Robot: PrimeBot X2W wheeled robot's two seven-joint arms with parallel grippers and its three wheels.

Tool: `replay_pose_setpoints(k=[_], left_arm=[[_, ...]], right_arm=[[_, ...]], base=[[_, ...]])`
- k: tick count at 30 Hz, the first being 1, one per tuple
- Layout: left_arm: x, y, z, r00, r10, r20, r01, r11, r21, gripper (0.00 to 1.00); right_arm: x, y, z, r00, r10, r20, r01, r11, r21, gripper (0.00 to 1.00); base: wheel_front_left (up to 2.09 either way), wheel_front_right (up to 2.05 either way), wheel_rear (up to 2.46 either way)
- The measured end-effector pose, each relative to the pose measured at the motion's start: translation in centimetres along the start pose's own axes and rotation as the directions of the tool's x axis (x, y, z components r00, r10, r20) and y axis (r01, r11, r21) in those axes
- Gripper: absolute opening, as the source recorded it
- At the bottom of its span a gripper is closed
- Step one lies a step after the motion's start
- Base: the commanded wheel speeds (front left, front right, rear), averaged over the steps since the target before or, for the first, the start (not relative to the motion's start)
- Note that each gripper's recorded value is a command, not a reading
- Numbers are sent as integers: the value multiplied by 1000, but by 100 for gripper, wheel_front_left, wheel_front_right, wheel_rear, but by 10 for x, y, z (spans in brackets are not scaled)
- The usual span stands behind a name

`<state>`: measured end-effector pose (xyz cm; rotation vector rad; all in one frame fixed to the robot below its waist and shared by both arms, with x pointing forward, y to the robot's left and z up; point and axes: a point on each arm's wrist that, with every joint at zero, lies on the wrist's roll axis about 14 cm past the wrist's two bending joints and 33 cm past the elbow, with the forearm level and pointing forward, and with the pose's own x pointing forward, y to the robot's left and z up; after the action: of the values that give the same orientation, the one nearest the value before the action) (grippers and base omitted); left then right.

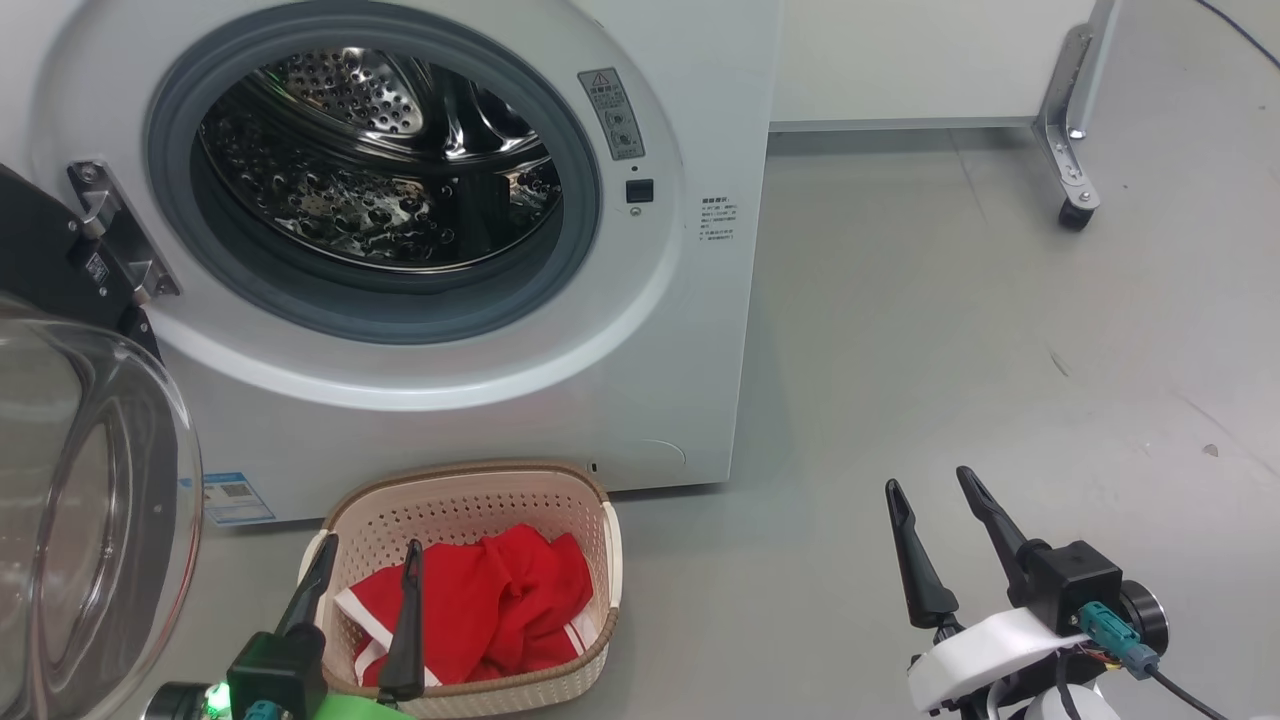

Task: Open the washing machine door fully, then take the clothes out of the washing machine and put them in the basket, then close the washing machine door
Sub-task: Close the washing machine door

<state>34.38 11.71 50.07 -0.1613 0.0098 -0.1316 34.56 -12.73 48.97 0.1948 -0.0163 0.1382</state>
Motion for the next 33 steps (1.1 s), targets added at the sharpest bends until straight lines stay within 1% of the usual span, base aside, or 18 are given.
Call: replay_pose_setpoints(k=[16,33], left_arm=[[0,-3,3,1000,-10,3,10,1000,-4,100],[-1,-4,1,1000,-13,-8,13,1000,-4,100]], right_arm=[[0,-1,-3,1000,-3,-9,3,1000,2,100],[0,-3,-4,1000,-9,-12,9,1000,2,100]], base=[[-78,78,0],[-15,15,0]])
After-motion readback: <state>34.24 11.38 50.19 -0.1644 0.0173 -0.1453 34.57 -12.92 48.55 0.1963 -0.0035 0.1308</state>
